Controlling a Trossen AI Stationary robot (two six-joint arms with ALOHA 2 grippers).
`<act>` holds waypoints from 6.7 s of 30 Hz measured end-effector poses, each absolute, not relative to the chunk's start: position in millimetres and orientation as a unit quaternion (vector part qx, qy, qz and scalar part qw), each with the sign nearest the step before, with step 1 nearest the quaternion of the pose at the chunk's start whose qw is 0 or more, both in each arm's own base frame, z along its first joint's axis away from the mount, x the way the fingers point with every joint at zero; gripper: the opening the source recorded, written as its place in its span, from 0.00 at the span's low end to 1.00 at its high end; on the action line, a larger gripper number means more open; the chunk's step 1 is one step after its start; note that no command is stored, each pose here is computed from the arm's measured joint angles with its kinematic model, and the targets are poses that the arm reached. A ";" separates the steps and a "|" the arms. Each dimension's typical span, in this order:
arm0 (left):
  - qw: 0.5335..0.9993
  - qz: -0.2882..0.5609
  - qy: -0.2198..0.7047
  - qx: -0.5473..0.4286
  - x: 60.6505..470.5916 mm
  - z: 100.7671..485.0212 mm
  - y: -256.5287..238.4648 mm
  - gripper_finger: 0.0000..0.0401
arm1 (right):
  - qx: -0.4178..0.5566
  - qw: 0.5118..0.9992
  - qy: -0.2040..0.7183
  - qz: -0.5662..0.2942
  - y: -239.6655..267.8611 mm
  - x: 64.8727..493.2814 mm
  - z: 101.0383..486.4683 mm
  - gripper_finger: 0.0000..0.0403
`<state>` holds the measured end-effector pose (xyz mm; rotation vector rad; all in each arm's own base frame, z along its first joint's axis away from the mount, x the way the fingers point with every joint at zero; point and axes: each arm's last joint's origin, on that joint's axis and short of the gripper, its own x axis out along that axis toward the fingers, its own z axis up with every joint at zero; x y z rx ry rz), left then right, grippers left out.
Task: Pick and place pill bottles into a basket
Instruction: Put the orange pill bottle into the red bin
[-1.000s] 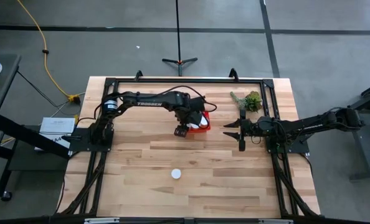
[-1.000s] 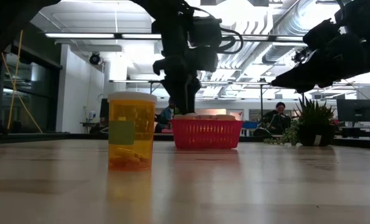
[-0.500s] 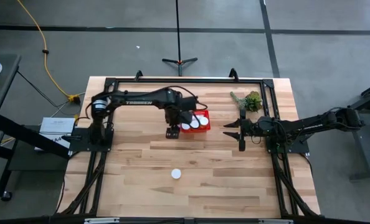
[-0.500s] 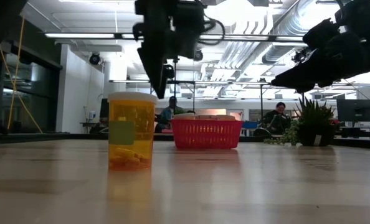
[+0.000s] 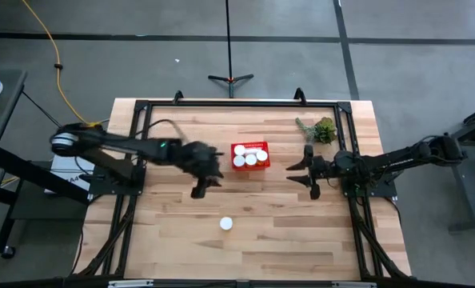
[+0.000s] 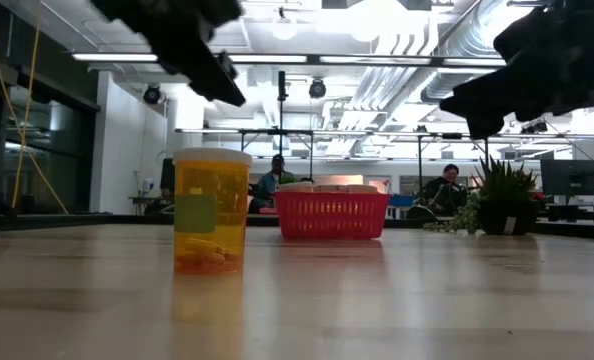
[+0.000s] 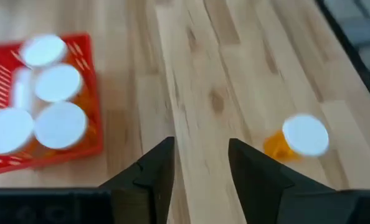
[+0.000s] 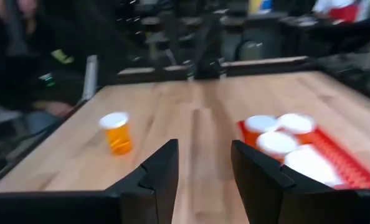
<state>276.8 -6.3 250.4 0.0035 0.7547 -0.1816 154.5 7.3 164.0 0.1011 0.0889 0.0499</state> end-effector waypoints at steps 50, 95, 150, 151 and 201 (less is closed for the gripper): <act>0.958 -0.085 0.273 0.024 183.6 239.5 -40.5 0.45 | -0.048 0.946 0.267 0.178 133.2 384.6 174.5 0.77; 0.958 -0.084 0.273 0.021 183.6 239.5 -40.5 0.45 | -0.028 0.951 0.221 0.212 122.3 414.2 113.8 0.77; 0.958 -0.084 0.274 0.020 183.5 239.4 -40.5 0.45 | -0.064 0.961 0.234 0.131 65.7 391.9 210.9 0.49; 0.958 -0.084 0.274 0.019 183.5 239.4 -40.5 0.45 | -0.080 0.961 0.236 0.118 60.3 387.6 219.3 0.49; 0.962 -0.043 0.267 0.032 184.4 240.4 -38.1 0.45 | -0.090 0.887 0.453 0.023 -127.6 327.1 204.1 0.49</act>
